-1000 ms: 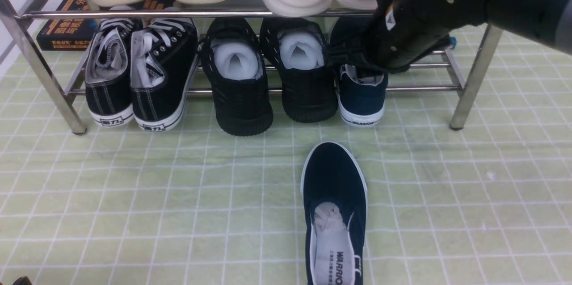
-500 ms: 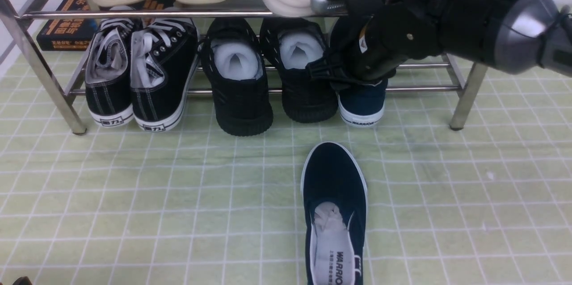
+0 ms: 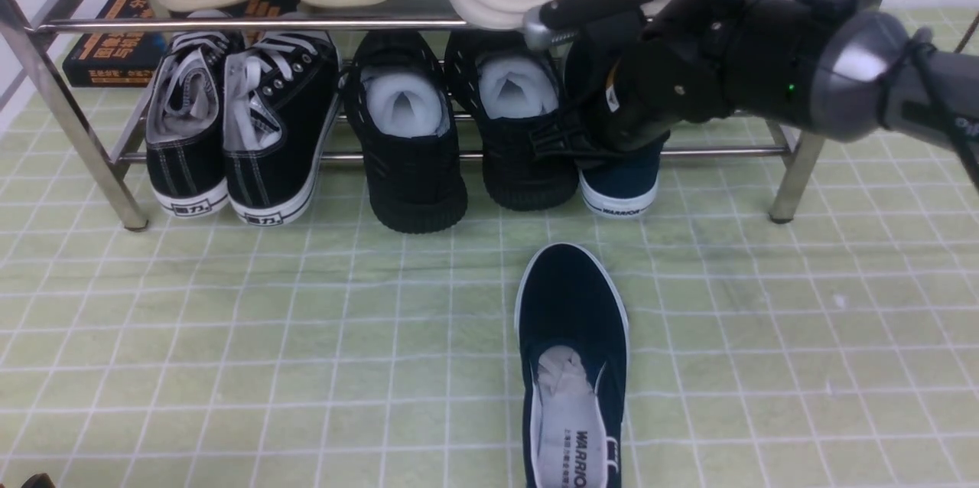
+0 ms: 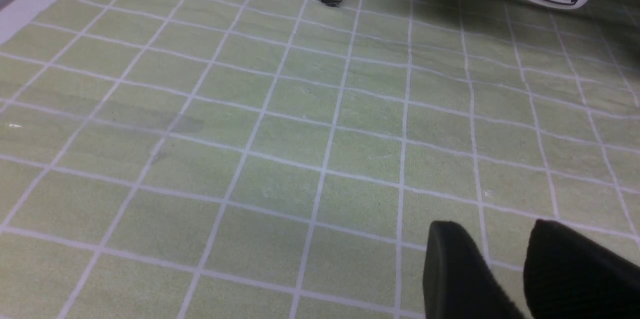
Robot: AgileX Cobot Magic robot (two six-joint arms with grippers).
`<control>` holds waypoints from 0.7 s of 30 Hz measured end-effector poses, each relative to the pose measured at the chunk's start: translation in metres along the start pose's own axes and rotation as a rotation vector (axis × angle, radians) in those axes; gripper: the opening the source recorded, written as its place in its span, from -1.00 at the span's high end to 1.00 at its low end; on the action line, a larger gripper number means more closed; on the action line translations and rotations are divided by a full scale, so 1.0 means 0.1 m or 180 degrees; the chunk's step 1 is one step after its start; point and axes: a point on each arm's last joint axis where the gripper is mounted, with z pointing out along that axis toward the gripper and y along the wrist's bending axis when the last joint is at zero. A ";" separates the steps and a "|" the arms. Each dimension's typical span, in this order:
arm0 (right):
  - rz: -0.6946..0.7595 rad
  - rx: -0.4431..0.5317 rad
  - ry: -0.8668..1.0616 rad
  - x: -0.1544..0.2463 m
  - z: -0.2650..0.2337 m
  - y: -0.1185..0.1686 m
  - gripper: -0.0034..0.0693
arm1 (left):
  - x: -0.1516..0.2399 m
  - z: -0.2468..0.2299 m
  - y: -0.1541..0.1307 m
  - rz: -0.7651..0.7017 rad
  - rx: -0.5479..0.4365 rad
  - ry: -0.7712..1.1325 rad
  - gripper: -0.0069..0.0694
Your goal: Take the shoes off the shelf with your hand from the green coffee tablecloth.
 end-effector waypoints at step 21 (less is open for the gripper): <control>0.0108 0.0123 0.0499 -0.02 -1.39 -0.28 0.78 | 0.00 0.00 0.00 0.0000 0.0000 0.0000 0.18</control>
